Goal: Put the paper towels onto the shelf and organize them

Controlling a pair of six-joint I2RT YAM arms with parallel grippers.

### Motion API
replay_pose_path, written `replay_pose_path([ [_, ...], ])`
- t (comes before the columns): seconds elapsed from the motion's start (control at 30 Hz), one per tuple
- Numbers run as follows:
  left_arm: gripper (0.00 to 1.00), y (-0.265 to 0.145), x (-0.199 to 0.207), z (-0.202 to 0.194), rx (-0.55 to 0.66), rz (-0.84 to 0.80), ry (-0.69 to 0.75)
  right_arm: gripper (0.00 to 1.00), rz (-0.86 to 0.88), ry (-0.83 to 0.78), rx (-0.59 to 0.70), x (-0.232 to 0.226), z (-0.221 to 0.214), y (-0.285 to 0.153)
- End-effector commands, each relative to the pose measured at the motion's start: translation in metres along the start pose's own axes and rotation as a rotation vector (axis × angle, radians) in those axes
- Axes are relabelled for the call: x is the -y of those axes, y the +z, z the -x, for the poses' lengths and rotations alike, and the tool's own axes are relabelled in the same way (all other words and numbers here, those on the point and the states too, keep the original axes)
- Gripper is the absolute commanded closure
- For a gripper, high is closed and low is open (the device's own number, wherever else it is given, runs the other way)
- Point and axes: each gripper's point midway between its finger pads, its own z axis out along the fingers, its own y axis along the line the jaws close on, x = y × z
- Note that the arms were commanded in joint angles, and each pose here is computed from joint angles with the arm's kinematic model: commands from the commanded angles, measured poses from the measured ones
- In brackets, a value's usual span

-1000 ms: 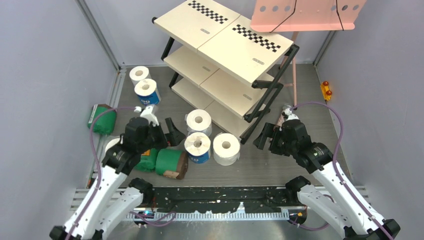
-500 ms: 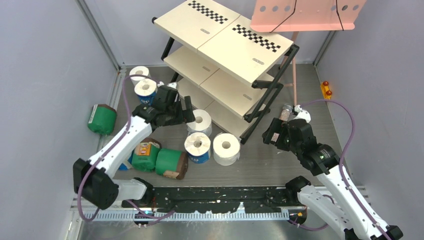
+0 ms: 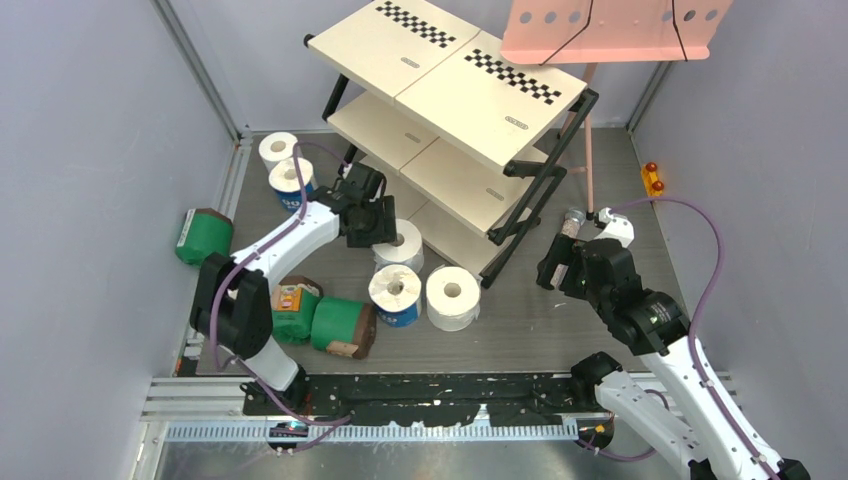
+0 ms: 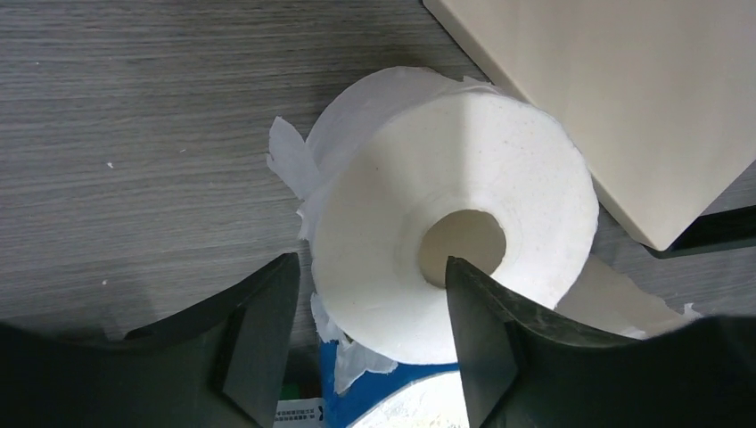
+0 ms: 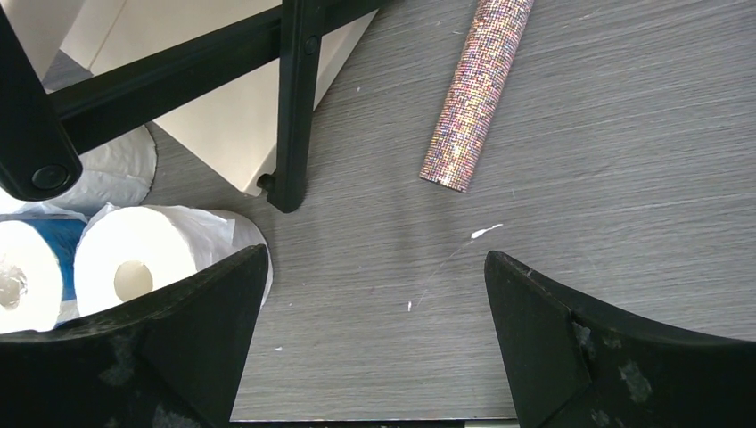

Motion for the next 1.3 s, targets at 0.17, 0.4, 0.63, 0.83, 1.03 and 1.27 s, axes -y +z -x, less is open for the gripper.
replay_pose_path([
  [0.17, 0.50, 0.011, 0.005, 0.012, 0.042, -0.011, 0.014, 0.00, -0.032, -0.034, 0.032, 0.001, 0.014, 0.000],
  [0.4, 0.50, 0.023, 0.004, 0.018, 0.060, 0.008, 0.000, 0.00, -0.042, -0.051, 0.037, 0.001, 0.019, 0.000],
  [0.63, 0.76, -0.011, 0.003, 0.026, 0.106, 0.004, 0.024, 0.00, -0.062, -0.056, 0.053, 0.006, 0.022, -0.002],
  [0.83, 0.92, -0.079, -0.006, 0.049, 0.229, 0.013, 0.039, 0.00, -0.083, -0.061, 0.075, 0.010, 0.027, -0.004],
  [1.03, 0.98, -0.149, -0.017, 0.079, 0.373, 0.018, 0.035, 0.00, -0.097, -0.062, 0.094, 0.014, 0.030, -0.007],
  [1.27, 1.00, -0.268, -0.027, 0.127, 0.633, 0.045, 0.037, 0.00, -0.124, -0.060, 0.115, 0.022, 0.031, -0.012],
])
